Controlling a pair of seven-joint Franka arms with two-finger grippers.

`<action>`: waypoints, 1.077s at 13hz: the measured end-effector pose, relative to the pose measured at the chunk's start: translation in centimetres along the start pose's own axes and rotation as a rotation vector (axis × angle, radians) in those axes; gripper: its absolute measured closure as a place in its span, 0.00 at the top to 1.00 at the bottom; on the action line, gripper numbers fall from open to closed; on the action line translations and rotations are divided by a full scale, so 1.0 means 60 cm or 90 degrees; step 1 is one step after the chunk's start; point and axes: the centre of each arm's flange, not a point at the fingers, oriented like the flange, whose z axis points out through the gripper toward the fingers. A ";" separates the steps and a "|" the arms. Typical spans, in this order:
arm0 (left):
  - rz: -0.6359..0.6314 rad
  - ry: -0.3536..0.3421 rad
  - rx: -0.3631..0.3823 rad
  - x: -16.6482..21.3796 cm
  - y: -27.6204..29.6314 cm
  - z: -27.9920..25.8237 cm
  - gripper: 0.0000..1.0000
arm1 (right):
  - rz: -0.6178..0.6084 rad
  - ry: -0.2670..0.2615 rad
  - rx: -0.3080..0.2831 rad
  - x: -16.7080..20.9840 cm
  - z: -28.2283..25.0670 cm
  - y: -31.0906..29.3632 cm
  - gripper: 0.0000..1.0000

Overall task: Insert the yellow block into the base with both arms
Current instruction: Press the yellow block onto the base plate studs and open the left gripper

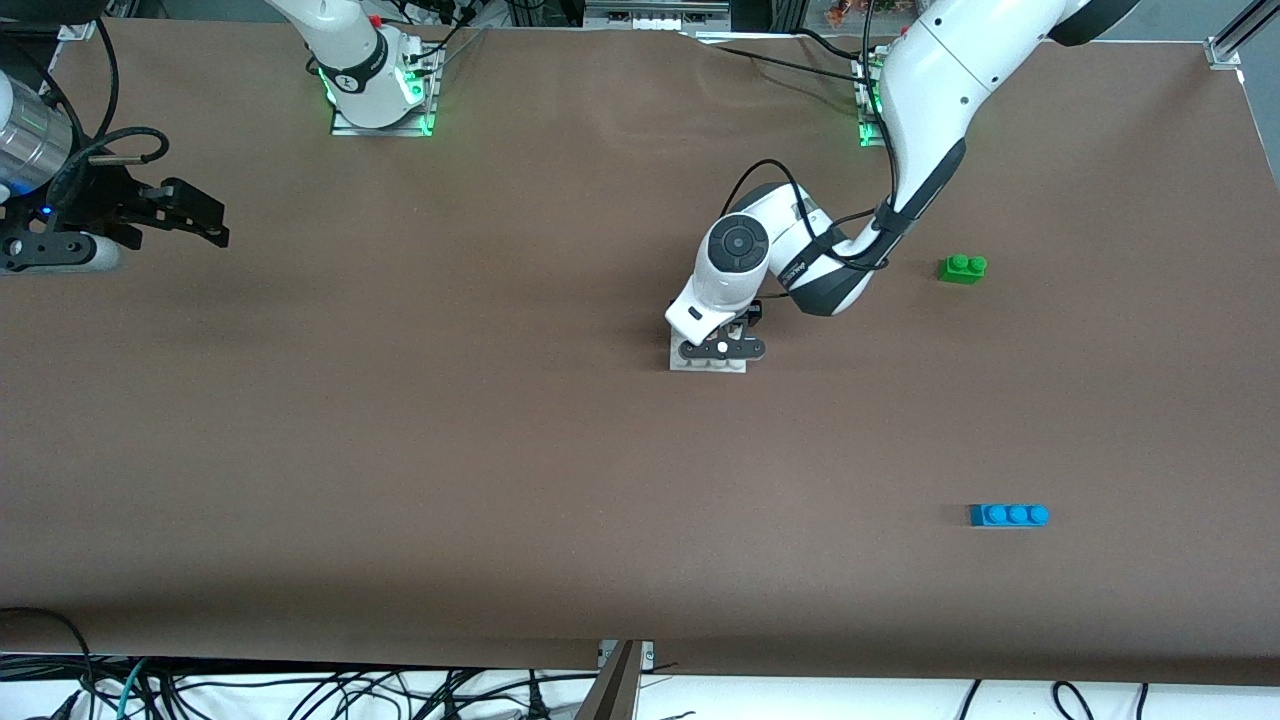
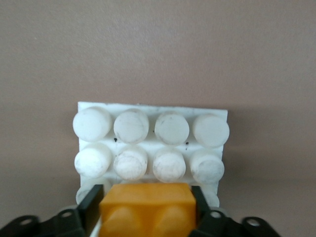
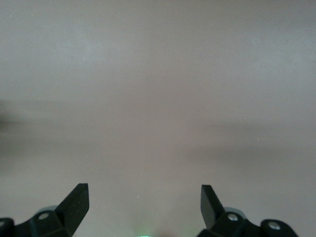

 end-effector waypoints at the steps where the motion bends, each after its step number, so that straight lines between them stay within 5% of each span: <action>1: -0.006 0.004 0.001 0.003 0.000 -0.010 0.93 | 0.000 0.000 0.000 0.000 0.000 0.000 1.00; 2: -0.010 0.006 0.006 0.003 0.001 -0.021 1.00 | 0.000 0.000 0.000 0.000 0.000 0.000 1.00; 14: -0.053 0.015 0.078 0.018 -0.066 -0.177 1.00 | 0.000 0.000 0.000 0.000 0.000 0.000 1.00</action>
